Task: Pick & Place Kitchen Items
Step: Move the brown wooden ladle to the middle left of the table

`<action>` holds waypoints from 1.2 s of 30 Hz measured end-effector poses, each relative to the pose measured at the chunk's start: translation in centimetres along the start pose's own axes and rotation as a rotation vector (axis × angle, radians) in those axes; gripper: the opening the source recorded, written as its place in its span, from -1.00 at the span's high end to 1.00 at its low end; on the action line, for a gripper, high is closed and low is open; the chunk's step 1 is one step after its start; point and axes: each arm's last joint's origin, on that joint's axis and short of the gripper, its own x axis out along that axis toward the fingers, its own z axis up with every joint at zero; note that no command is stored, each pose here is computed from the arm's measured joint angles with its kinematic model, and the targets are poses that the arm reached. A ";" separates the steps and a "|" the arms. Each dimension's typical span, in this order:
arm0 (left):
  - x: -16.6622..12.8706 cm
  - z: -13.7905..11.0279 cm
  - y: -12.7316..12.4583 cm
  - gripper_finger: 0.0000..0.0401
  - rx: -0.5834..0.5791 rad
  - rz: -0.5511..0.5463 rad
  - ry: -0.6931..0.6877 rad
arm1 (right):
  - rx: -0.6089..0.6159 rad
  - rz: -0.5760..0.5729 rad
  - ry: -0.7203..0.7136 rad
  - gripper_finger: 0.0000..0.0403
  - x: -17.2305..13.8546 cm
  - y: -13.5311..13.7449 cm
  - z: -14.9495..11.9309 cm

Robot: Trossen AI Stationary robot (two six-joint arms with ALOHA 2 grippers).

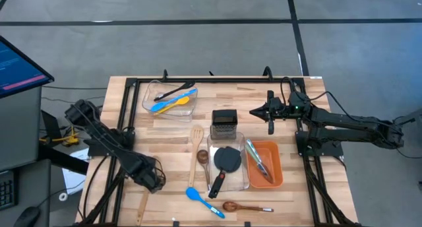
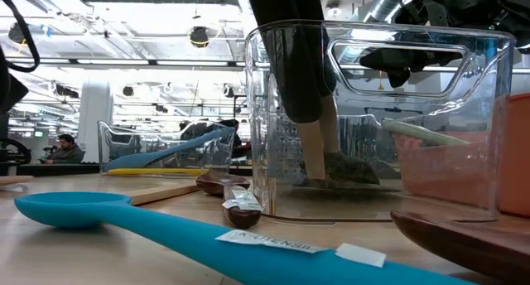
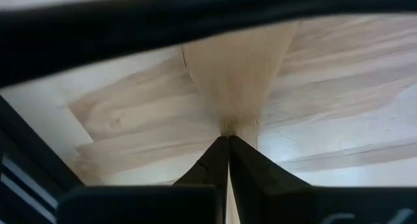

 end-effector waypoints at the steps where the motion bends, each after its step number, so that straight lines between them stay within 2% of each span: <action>1: 0.1 0.1 0.1 0.99 0.001 -0.004 -0.014 | 0.000 0.000 0.000 1.00 0.0 0.0 0.0; 8: 0.0 1.5 -0.3 0.99 0.018 -0.050 -0.142 | 0.023 0.004 -0.025 1.00 0.0 0.1 0.3; 17: -0.6 5.5 -1.4 0.99 0.093 -0.083 -0.403 | 0.031 0.006 -0.044 1.00 0.0 0.1 0.4; 24: -1.0 8.6 -1.8 0.99 0.156 -0.038 -0.447 | 0.072 0.011 -0.047 1.00 0.0 0.1 0.5; 28: -1.3 8.9 -1.7 0.99 0.212 -0.037 -0.435 | 0.097 0.031 -0.086 1.00 0.0 0.4 0.9; 33: -2.3 8.2 -1.1 0.99 0.239 -0.079 -0.452 | 0.074 0.117 -0.124 1.00 0.3 1.9 2.0; 36: -3.3 7.5 -0.9 0.99 0.304 -0.130 -0.491 | 0.034 0.159 -0.145 1.00 0.5 3.0 2.9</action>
